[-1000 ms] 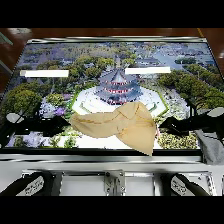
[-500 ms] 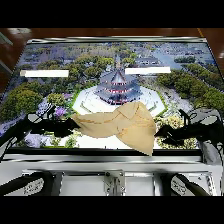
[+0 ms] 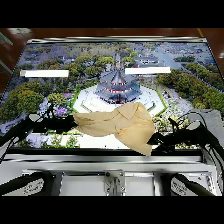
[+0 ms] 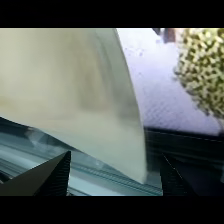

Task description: Fold the shirts.

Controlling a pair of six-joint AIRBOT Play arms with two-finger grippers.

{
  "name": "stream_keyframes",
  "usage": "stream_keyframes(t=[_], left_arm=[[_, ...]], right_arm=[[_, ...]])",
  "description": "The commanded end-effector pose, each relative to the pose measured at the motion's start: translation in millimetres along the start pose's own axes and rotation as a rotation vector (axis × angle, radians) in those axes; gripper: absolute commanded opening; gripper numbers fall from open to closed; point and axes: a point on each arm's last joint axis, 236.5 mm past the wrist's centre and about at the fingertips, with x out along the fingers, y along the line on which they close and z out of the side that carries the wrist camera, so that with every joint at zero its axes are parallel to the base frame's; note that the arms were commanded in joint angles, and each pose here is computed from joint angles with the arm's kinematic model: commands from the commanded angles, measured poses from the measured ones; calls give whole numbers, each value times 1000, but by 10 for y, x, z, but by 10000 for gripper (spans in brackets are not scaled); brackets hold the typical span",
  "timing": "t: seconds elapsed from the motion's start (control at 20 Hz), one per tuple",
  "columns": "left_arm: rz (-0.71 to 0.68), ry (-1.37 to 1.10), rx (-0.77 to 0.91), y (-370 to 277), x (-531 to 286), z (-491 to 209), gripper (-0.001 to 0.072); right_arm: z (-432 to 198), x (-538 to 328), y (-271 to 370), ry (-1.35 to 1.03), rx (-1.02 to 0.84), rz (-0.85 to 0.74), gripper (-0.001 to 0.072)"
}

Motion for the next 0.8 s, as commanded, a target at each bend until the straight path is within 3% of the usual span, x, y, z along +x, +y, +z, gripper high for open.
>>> stream_keyframes(t=[0.0, 0.05, 0.15, 0.2, 0.35, 0.5, 0.75], left_arm=[[-30, -15, 73, -137, -84, 42, 46], [-43, -33, 99, -208, -137, 89, 46], [-71, -81, 145, -378, -277, 205, 46], [-87, -110, 166, -479, -363, 272, 46], [-150, -207, 288, -918, -812, 509, 44], [-196, -422, 456, -1503, -1758, 873, 44], [-326, -994, 693, -2617, -4262, 856, 45]], right_arm=[[110, 224, 117, -25, 13, 8, 671], [165, 259, 173, -48, 8, 14, 541], [286, 274, 321, -101, 27, 58, 141], [336, 249, 457, -121, 36, 116, 65], [461, -119, 943, -206, -138, 246, 65], [487, -1103, 1607, -411, -453, 297, 64], [32, -3754, 2511, -1196, -712, 227, 64]])
